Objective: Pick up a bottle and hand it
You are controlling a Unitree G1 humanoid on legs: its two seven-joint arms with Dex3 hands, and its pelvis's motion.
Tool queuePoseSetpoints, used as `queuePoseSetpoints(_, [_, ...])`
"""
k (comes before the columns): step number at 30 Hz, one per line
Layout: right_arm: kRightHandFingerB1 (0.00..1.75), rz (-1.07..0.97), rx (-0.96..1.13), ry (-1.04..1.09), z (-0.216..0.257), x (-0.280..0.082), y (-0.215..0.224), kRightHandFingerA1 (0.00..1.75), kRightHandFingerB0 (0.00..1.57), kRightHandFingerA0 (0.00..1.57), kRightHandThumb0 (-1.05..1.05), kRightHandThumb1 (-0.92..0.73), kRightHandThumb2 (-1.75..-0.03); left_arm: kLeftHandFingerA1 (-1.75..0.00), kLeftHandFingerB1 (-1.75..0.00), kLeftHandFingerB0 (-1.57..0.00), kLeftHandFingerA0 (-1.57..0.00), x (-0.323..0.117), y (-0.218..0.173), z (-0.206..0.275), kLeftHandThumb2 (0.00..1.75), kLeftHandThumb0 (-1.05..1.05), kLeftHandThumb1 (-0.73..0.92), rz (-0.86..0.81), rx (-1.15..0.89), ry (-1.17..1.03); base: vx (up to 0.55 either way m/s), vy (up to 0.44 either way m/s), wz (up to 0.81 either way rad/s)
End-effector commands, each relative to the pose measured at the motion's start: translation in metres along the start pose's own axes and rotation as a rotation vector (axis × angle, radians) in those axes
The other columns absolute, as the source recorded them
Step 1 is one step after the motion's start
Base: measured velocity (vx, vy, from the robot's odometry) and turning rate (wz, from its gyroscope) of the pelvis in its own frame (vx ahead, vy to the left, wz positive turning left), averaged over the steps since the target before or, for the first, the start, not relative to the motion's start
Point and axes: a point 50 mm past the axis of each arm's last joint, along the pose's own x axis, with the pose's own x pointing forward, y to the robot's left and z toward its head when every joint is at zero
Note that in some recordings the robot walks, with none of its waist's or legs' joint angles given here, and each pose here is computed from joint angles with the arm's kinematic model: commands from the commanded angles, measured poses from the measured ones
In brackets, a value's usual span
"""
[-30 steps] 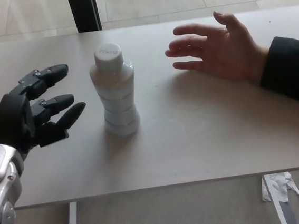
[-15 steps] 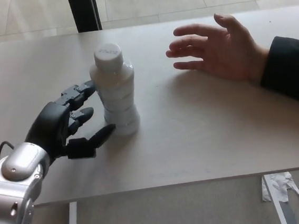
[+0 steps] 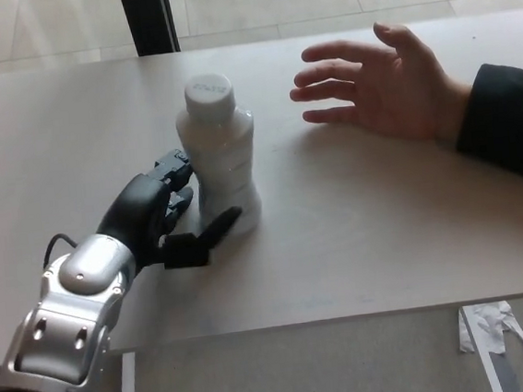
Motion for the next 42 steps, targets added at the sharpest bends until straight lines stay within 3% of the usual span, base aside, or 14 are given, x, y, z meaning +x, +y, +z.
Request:
queuePoseSetpoints(1, [1.22, 0.004, 0.027, -0.004, 0.002, 0.001, 0.003, 1.66, 0.54, 1.57, -1.05, -0.35, -1.04, -0.21, -0.24, 0.00, 0.00, 0.007, -0.004, 0.004, 0.90, -0.92, 0.50, 0.146, 0.023, -0.010, 0.00, 0.000, 0.00])
queuePoseSetpoints(22, [1.20, 0.073, 0.057, -0.008, -0.004, -0.006, 0.035, 1.71, 0.56, 1.57, -1.05, -0.35, -1.07, -0.08, 0.00, 0.00, 0.00, 0.036, -0.026, 0.024, 0.56, -0.53, 0.43, 0.643, -0.014, 0.070, 0.00, 0.000, 0.00])
queuePoseSetpoints(24, [1.20, 0.080, 0.043, -0.004, -0.003, -0.006, 0.037, 1.69, 0.54, 1.57, -1.05, -0.37, -1.08, -0.67, 0.00, 0.00, -0.10, 0.039, -0.029, 0.028, 0.67, -0.56, 0.38, 0.661, 0.032, 0.077, 0.00, 0.000, 0.00])
queuePoseSetpoints(26, [1.20, 0.091, 0.046, -0.002, -0.003, -0.007, 0.040, 1.71, 0.52, 1.57, -1.05, -0.36, -1.08, -1.30, 0.00, 0.00, -0.19, 0.041, -0.031, 0.031, 0.49, -0.42, 0.46, 0.679, 0.088, 0.060, 0.00, 0.000, 0.00])
queuePoseSetpoints(27, [1.19, 0.102, 0.063, -0.004, -0.003, -0.007, 0.041, 1.70, 0.52, 1.57, -1.05, -0.32, -1.05, -1.56, 0.00, 0.00, -0.52, 0.042, -0.032, 0.032, 0.53, -0.32, 0.44, 0.695, 0.115, 0.030, 0.00, 0.000, 0.00])
queuePoseSetpoints(30, [1.21, 0.109, 0.071, 0.002, -0.003, -0.007, 0.044, 1.65, 0.53, 1.57, -1.05, -0.36, -1.03, -1.59, 0.00, 0.00, -0.78, 0.045, -0.034, 0.036, 0.55, -0.30, 0.49, 0.718, 0.144, 0.023, 0.00, 0.000, 0.00])
queuePoseSetpoints(31, [1.21, 0.109, 0.071, 0.002, -0.003, -0.007, 0.045, 1.60, 0.53, 1.57, -1.05, -0.39, -1.03, -1.18, -0.03, 0.00, -0.98, 0.048, -0.036, 0.040, 0.67, -0.22, 0.48, 0.726, 0.158, 0.014, 0.00, 0.000, 0.00])
queuePoseSetpoints(34, [1.19, 0.101, 0.072, 0.004, -0.003, -0.005, 0.048, 1.61, 0.57, 1.57, -1.05, -0.39, -1.10, -1.29, -0.12, -0.06, -0.97, 0.054, -0.045, 0.052, 0.78, -0.16, 0.56, 0.712, 0.162, -0.014, 0.00, 0.000, 0.00])
queuePoseSetpoints(36, [1.21, 0.096, 0.044, 0.023, -0.004, -0.005, 0.050, 1.65, 0.57, 1.57, -1.05, -0.45, -1.15, -1.64, -0.42, -0.36, -0.82, 0.054, -0.054, 0.058, 0.66, -0.02, 0.71, 0.680, 0.196, -0.077, 0.00, 0.000, 0.00])
queuePoseSetpoints(37, [1.20, 0.100, 0.050, 0.017, -0.003, -0.004, 0.050, 1.65, 0.57, 1.57, -1.05, -0.44, -1.14, -1.47, -0.53, -0.57, -0.89, 0.054, -0.058, 0.059, 0.74, -0.01, 0.67, 0.662, 0.188, -0.090, 0.00, 0.000, 0.00])
queuePoseSetpoints(38, [1.20, 0.101, 0.064, 0.022, -0.004, -0.005, 0.051, 1.65, 0.58, 1.57, -1.05, -0.44, -1.14, -1.62, -0.61, -0.80, -0.87, 0.054, -0.060, 0.059, 0.70, -0.07, 0.65, 0.646, 0.161, -0.085, 0.00, 0.000, 0.00])
queuePoseSetpoints(40, [1.20, 0.102, 0.070, 0.024, -0.004, -0.005, 0.051, 1.65, 0.58, 1.57, -1.05, -0.44, -1.14, -1.62, -0.61, -0.80, -0.87, 0.054, -0.060, 0.059, 0.70, -0.07, 0.65, 0.643, 0.150, -0.083, 0.00, 0.000, 0.00])
queuePoseSetpoints(41, [1.33, 0.099, 0.076, 0.017, -0.003, -0.006, 0.051, 1.61, 0.51, 1.57, -1.05, -0.54, -0.77, -1.68, -1.34, -0.93, -0.92, 0.053, -0.063, 0.053, 0.97, -0.07, 0.57, 0.634, 0.156, -0.101, 0.00, 0.000, 0.00])
queuePoseSetpoints(42, [1.32, 0.101, 0.081, 0.017, -0.003, -0.007, 0.052, 1.61, 0.50, 1.57, -1.05, -0.55, -0.77, -1.75, -1.70, -0.74, -0.89, 0.052, -0.062, 0.049, 1.00, -0.08, 0.62, 0.633, 0.150, -0.101, 0.00, 0.000, 0.00])
